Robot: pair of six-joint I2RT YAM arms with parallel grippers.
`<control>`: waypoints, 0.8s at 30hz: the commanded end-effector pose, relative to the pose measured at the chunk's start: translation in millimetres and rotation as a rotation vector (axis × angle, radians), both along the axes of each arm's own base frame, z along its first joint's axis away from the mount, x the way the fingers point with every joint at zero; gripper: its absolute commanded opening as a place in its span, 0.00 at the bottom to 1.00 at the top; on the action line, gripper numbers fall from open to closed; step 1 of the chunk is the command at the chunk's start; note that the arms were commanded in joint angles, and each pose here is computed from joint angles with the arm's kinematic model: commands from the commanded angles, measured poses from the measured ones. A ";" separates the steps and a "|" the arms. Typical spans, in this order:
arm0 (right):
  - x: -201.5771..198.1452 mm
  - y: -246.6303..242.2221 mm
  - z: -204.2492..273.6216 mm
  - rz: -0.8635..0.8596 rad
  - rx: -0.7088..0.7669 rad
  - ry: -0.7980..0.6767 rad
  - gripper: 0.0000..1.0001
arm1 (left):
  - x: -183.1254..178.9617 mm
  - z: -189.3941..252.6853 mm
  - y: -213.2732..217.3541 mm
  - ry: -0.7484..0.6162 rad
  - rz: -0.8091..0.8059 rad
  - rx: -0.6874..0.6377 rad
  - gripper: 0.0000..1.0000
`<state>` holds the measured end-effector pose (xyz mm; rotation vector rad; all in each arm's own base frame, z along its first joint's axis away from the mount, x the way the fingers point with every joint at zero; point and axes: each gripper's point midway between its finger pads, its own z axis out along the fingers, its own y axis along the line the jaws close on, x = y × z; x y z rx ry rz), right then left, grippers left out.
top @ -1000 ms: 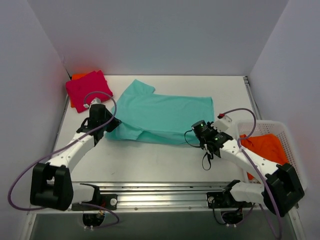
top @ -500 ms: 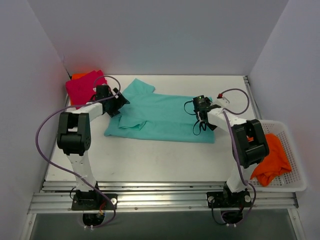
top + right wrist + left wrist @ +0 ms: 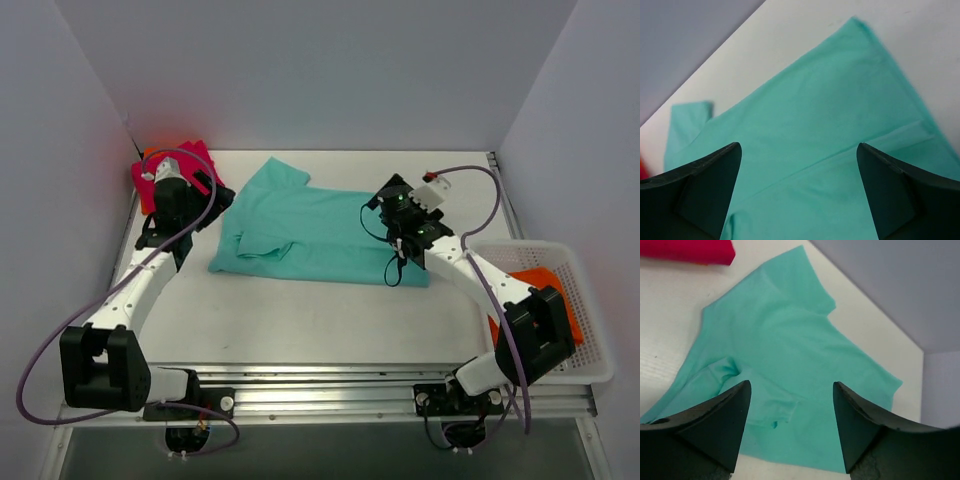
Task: Fold and stack the t-shirts
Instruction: Fold the flattened tshirt in 1/3 of the way
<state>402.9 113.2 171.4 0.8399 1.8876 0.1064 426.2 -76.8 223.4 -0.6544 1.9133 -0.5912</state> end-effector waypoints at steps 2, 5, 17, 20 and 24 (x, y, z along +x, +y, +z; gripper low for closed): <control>2.7 100.7 22.3 0.370 0.046 -0.118 0.95 | -22.5 -50.6 4.7 0.063 0.052 0.026 0.62; -0.2 165.1 20.7 0.503 0.031 -0.107 0.95 | -28.1 -72.9 -1.9 0.069 0.047 0.018 0.26; -3.6 289.7 -52.4 0.729 0.063 0.043 0.93 | -12.8 -137.2 -14.8 0.170 -0.001 0.038 0.02; -11.6 298.5 -59.1 0.744 0.069 0.061 0.92 | -12.5 -144.9 -15.0 0.182 0.001 0.032 0.02; -23.5 303.1 -72.1 0.754 0.073 0.090 0.92 | -15.8 -151.9 -15.3 0.187 0.005 0.020 0.02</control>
